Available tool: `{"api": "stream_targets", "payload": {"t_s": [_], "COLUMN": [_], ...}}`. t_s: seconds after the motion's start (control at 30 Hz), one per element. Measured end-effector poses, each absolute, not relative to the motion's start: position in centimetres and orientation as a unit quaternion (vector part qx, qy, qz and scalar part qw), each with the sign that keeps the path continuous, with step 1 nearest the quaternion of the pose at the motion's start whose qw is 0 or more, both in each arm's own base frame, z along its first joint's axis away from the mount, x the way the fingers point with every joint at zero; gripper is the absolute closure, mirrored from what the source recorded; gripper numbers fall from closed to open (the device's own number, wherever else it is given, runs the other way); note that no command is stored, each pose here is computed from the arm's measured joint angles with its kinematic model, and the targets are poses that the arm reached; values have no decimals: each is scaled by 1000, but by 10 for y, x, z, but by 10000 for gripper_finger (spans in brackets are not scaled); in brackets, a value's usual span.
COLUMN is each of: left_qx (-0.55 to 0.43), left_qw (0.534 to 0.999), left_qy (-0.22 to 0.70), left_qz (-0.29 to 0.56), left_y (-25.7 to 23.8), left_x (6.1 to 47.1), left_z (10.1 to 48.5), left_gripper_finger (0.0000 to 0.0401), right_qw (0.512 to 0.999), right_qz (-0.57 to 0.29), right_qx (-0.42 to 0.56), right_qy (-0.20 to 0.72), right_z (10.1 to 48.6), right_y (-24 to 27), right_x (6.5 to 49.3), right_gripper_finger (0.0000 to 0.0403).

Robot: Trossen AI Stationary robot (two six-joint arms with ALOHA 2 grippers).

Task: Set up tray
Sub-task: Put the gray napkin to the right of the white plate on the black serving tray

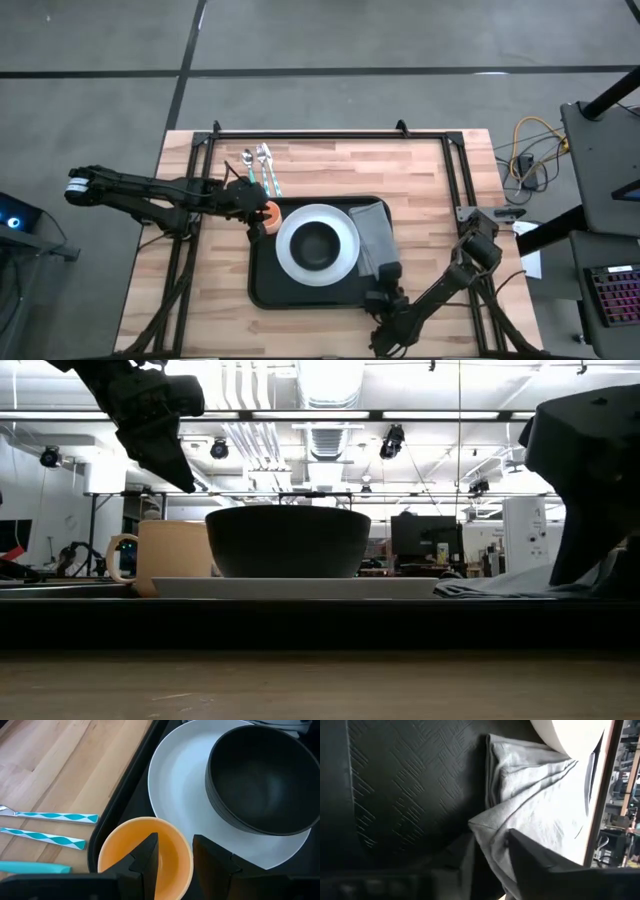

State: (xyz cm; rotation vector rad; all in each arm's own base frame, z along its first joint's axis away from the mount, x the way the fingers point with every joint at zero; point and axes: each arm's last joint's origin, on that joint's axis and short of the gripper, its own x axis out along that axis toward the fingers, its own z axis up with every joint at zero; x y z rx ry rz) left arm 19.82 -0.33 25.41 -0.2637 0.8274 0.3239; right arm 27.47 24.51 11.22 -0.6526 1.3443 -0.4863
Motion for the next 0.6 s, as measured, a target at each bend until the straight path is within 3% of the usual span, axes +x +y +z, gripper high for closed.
{"api": "stream_targets", "payload": {"t_s": [0.17, 0.6], "left_qx": [-127, -128], "left_qw": [894, 894], "left_qy": [399, 400], "left_qz": [156, 155], "left_y": [-3, -3], "left_x": [198, 198], "left_z": [254, 254], "left_gripper_finger": [299, 299], "right_qw": [701, 724], "right_qz": [-210, -210], "right_qx": [-289, -243], "right_qy": [618, 610], "right_z": [113, 150], "right_y": [245, 234], "right_x": [275, 300], "right_gripper_finger": [385, 394]}}
